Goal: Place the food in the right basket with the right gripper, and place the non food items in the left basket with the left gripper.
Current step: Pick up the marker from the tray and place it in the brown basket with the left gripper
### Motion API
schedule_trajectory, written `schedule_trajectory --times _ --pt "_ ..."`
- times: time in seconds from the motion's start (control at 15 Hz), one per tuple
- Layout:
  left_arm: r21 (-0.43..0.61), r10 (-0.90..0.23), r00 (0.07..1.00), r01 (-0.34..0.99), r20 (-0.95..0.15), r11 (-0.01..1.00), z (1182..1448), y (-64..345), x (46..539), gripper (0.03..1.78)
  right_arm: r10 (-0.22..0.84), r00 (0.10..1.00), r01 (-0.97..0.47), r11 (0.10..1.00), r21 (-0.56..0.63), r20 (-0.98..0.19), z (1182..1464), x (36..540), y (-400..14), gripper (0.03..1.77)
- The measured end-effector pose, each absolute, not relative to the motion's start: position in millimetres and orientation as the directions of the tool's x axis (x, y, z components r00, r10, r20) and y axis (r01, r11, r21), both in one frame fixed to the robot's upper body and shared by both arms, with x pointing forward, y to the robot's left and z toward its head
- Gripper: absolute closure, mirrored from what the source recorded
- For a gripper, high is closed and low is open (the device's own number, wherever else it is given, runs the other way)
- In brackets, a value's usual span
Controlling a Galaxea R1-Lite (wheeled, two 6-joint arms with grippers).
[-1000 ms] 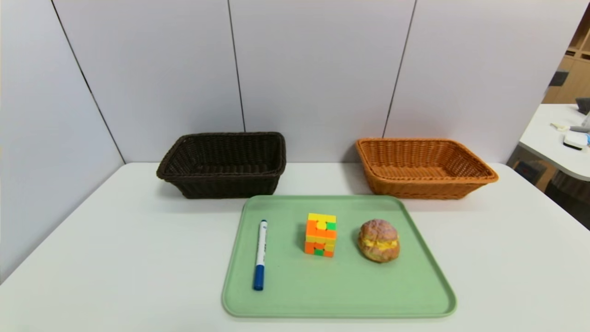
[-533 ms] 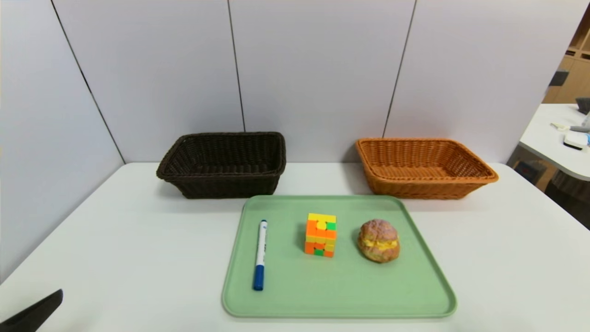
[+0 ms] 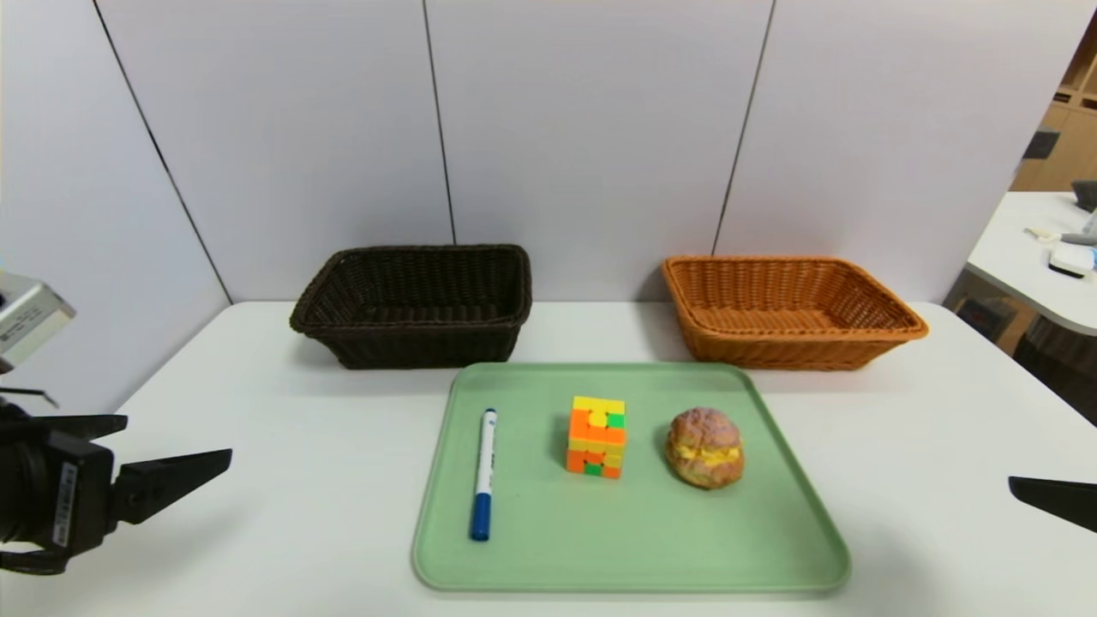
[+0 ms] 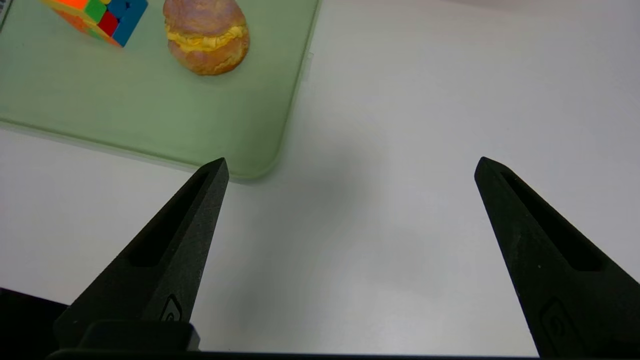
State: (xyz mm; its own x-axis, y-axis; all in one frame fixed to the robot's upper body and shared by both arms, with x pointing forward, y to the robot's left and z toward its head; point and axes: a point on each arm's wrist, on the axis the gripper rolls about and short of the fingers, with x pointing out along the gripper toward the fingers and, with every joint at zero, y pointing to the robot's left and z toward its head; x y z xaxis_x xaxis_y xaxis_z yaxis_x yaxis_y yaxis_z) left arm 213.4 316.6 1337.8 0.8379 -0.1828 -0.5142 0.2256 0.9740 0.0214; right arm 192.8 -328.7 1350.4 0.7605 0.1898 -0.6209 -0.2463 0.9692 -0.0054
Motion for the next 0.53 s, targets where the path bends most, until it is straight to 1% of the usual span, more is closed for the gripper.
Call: schedule_trajectory --times 0.2,0.4,0.53 --pt "-0.006 -0.248 0.78 0.299 -0.575 0.954 1335 302 242 0.12 0.239 0.687 -0.324 0.946 0.004 -0.687 1349 230 -322 0.1" --pt "-0.042 -0.311 0.708 0.37 -0.634 0.928 1326 280 270 0.12 0.277 0.603 -0.396 0.918 0.021 -0.748 1338 260 -308 0.1" --pt "-0.104 -0.359 0.657 0.394 -0.663 0.913 1322 257 284 0.12 0.303 0.548 -0.445 0.895 0.035 -0.78 1330 274 -295 0.1"
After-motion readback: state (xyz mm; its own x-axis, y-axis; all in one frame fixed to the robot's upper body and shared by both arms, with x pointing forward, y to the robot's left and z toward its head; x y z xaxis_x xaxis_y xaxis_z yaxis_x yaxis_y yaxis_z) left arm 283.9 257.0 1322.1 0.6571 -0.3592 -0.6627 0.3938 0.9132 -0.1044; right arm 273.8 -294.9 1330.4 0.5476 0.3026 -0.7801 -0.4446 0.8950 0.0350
